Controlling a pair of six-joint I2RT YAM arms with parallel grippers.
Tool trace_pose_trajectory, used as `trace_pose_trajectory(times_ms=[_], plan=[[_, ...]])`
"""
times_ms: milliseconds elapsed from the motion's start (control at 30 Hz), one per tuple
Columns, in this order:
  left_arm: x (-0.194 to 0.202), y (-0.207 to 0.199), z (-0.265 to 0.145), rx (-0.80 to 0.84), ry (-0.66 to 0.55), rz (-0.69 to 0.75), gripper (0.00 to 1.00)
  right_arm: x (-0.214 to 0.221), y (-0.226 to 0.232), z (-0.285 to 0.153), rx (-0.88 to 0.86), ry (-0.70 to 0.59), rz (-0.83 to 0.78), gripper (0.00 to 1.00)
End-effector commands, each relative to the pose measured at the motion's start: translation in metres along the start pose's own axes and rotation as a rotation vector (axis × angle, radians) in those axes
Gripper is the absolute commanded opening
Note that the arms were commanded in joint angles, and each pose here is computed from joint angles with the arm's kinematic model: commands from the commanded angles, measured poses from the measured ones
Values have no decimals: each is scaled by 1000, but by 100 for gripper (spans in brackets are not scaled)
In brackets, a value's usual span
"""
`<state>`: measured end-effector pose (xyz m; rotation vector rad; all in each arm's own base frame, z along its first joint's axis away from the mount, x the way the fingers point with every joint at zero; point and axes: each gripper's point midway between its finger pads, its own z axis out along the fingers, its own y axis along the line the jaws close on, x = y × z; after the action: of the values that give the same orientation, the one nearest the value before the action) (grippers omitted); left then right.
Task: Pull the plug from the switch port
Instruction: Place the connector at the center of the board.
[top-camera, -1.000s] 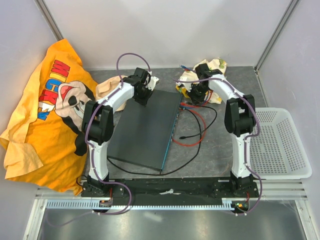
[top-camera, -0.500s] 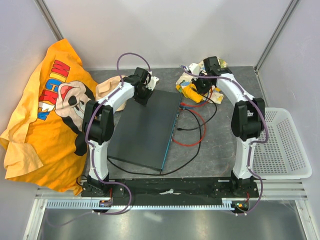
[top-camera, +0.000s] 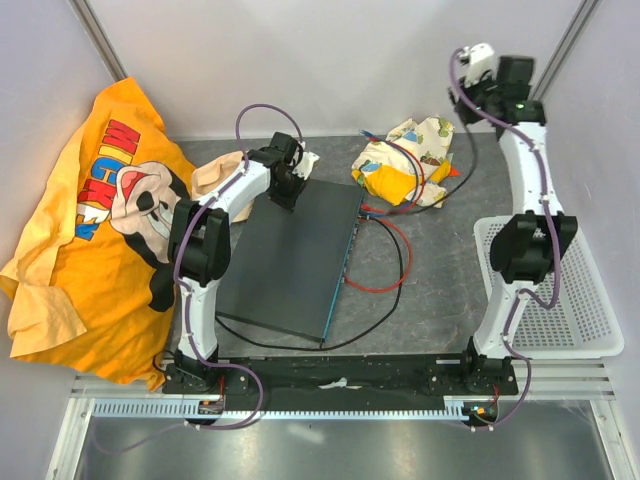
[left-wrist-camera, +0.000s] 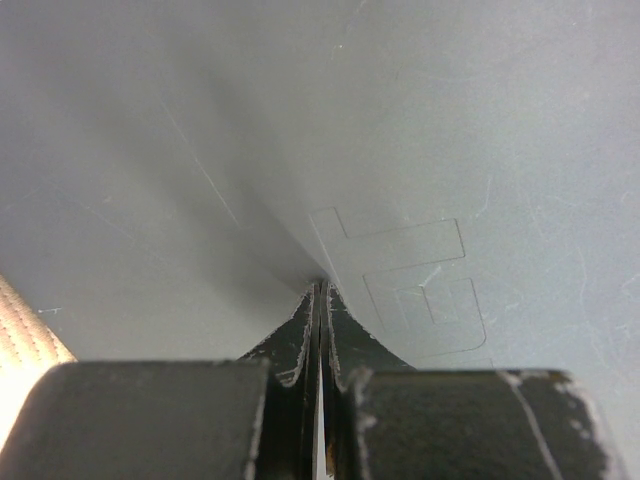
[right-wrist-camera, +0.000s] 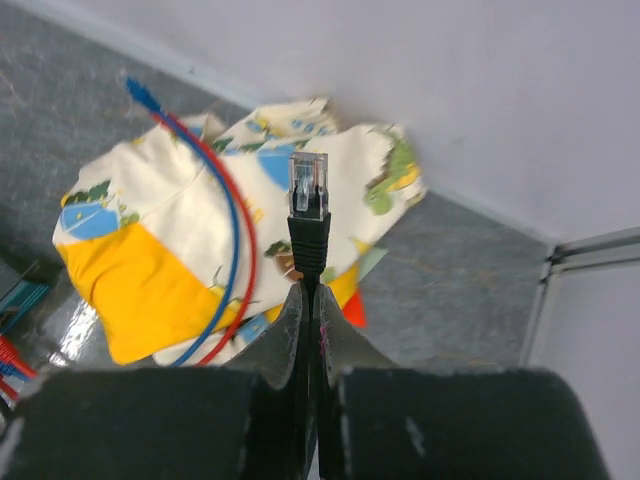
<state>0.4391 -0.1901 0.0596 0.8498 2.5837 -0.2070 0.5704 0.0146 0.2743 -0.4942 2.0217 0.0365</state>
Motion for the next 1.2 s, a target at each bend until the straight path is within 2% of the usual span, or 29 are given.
trace_pose_trajectory(times_ms=[0,133,433,600,733,767,800,833,867,933,967,1000,1067,1100,1133,1167], plan=[[61,-48,59,201,193,-22,2,-10,-19,-8,-121,-70,36,0],[64,-50,60,218,203,-33,2,22,-52,1,-47,9,-23,0],[64,-51,61,226,206,-50,1,118,-33,50,-157,193,28,0],[64,-49,61,218,207,-42,2,153,-52,71,-71,273,-41,0],[63,-47,61,211,204,-38,1,177,-62,64,-20,355,-145,0],[62,-48,62,210,205,-36,2,176,-68,64,11,340,-170,0],[63,-48,61,213,205,-38,1,194,-64,63,5,375,-196,0],[63,-48,62,213,207,-40,2,188,-65,57,23,362,-229,1],[64,-48,62,215,208,-39,2,184,-75,57,85,345,-273,9],[65,-49,62,223,212,-35,1,192,-63,52,91,361,-379,24],[66,-50,62,228,215,-33,2,180,-72,52,171,325,-420,43],[67,-50,61,235,215,-29,1,187,-64,53,170,318,-433,50],[67,-50,58,241,216,-30,2,148,-60,44,228,227,-407,60],[65,-51,57,248,211,-30,1,133,-52,42,213,180,-372,63],[65,-52,55,252,208,-30,2,97,-43,35,209,107,-348,64],[66,-52,53,257,208,-33,1,89,-27,31,170,92,-250,66]])
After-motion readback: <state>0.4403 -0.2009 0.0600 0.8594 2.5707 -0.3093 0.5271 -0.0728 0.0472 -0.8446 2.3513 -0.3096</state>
